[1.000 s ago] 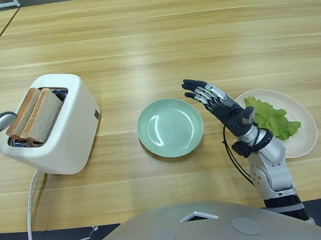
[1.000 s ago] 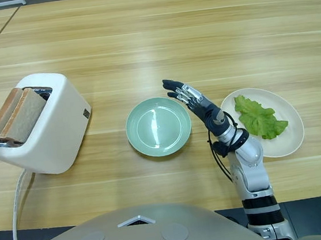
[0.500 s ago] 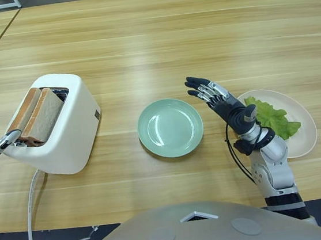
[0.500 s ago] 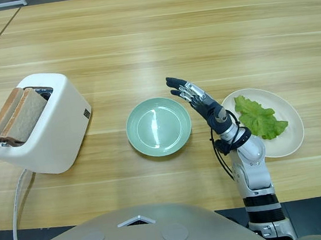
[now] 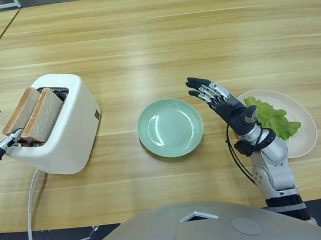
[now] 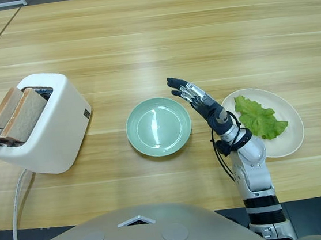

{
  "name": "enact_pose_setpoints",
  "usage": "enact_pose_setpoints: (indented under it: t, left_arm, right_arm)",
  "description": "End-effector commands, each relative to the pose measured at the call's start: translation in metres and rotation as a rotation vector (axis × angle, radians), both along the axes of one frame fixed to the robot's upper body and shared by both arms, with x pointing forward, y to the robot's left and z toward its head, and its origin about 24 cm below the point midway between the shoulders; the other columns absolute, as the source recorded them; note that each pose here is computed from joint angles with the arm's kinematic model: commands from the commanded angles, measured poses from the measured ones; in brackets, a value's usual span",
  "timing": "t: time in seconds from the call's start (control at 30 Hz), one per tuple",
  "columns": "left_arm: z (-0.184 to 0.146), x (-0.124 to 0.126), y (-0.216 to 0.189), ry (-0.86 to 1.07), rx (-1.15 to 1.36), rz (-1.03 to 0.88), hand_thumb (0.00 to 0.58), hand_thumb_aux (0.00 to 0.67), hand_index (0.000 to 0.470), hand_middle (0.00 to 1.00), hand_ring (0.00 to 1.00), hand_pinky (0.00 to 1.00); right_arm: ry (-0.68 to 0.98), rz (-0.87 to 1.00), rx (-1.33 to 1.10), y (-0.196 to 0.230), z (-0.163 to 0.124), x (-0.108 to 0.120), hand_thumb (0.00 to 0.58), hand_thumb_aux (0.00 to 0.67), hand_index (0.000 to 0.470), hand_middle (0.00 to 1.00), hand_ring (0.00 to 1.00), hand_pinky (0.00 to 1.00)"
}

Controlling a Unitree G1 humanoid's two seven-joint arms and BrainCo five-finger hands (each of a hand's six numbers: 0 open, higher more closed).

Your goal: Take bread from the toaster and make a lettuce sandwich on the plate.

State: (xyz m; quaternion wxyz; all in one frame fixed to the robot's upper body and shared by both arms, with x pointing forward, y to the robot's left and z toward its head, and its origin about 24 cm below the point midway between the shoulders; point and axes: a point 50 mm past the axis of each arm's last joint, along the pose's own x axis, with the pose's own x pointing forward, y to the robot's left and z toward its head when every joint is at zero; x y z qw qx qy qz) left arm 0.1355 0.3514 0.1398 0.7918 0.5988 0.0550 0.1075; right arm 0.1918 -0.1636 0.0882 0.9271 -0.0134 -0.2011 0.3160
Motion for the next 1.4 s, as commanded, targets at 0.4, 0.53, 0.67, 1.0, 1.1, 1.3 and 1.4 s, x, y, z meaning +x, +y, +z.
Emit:
enact_pose_setpoints:
  t: [0.4,0.53,0.67,1.0,1.1,1.3,1.4]
  left_arm:
    - [0.002,0.008,-0.015,-0.043,-0.014,-0.079,0.550,0.518,0.363,0.00,0.00,0.00]
    - [0.009,0.008,-0.016,-0.091,-0.003,-0.089,0.558,0.539,0.378,0.00,0.00,0.00]
    - [0.013,0.008,-0.019,-0.119,0.001,-0.101,0.580,0.670,0.470,0.00,0.00,0.00]
    - [0.050,0.006,-0.029,-0.384,-0.061,-0.178,0.580,0.670,0.470,0.00,0.00,0.00]
    - [0.055,0.009,-0.030,-0.415,-0.095,-0.205,0.580,0.670,0.470,0.00,0.00,0.00]
    - [0.049,0.020,-0.041,-0.406,-0.181,-0.270,0.580,0.670,0.470,0.00,0.00,0.00]
    - [0.054,0.030,-0.058,-0.440,-0.220,-0.351,0.580,0.670,0.470,0.00,0.00,0.00]
  right_arm:
    - [-0.022,0.001,-0.015,0.001,0.005,-0.002,0.000,0.000,0.000,0.00,0.00,0.00]
    - [-0.022,0.000,-0.016,0.001,0.005,-0.003,0.000,0.000,0.000,0.00,0.00,0.00]
    - [-0.022,-0.001,-0.016,0.001,0.005,-0.003,0.000,0.000,0.000,0.00,0.00,0.00]
    - [-0.023,0.002,-0.019,0.003,0.005,-0.001,0.000,0.000,0.000,0.00,0.00,0.00]
    - [-0.024,-0.002,-0.020,0.002,0.004,-0.001,0.000,0.000,0.000,0.00,0.00,0.00]
    - [-0.026,-0.007,-0.022,0.003,0.003,0.001,0.000,0.000,0.000,0.00,0.00,0.00]
    - [-0.027,-0.015,-0.022,0.003,0.003,0.002,0.000,0.000,0.000,0.00,0.00,0.00]
